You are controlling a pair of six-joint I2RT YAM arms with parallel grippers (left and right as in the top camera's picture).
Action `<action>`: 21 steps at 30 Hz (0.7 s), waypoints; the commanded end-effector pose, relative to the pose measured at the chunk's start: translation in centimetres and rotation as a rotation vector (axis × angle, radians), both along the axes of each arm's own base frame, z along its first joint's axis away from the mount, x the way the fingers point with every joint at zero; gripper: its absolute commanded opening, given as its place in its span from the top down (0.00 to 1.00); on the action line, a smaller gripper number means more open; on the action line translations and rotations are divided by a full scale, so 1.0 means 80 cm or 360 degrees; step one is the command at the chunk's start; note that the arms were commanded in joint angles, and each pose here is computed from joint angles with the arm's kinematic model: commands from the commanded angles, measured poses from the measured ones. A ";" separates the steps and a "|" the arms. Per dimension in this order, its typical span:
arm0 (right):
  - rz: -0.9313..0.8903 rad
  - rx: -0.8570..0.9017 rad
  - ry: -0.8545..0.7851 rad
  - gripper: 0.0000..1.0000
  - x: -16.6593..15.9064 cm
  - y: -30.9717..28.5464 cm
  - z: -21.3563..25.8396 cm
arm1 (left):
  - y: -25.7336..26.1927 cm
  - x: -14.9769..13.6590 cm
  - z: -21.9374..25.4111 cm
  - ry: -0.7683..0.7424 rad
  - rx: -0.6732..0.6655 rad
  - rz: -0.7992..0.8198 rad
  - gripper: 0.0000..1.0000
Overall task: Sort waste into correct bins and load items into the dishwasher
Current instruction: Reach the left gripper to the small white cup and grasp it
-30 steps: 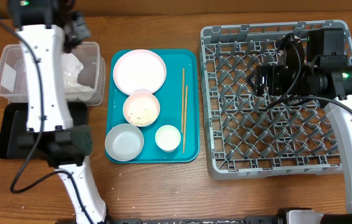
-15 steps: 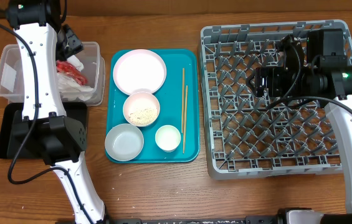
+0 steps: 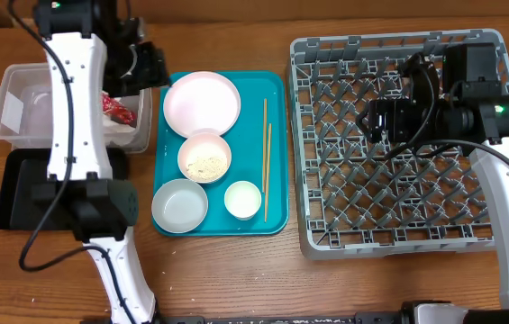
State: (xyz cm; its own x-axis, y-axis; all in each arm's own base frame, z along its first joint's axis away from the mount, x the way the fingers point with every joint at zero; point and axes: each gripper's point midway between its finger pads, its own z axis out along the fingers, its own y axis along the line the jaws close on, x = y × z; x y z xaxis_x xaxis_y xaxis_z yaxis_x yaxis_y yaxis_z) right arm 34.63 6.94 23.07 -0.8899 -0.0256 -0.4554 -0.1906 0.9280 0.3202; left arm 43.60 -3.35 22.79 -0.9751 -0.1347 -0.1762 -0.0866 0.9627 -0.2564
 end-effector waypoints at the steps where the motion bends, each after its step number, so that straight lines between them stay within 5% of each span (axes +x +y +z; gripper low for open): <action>1: -0.0003 0.0015 0.0009 0.00 -0.001 0.000 -0.001 | -0.045 -0.040 0.083 -0.0258 -0.0056 -0.0187 0.32; 4: -0.0003 0.0016 0.0002 0.00 0.000 0.000 0.000 | -0.083 -0.083 0.081 -0.0195 -0.0011 -0.0333 0.30; 13: -0.0003 0.0015 -0.0011 0.00 0.002 0.000 0.001 | -0.156 -0.185 -0.060 0.0405 0.0180 -0.0719 0.33; 21: -0.0002 0.0016 -0.0024 0.00 0.004 0.000 0.002 | -0.142 -0.197 -0.128 0.0495 0.0457 -0.0579 0.35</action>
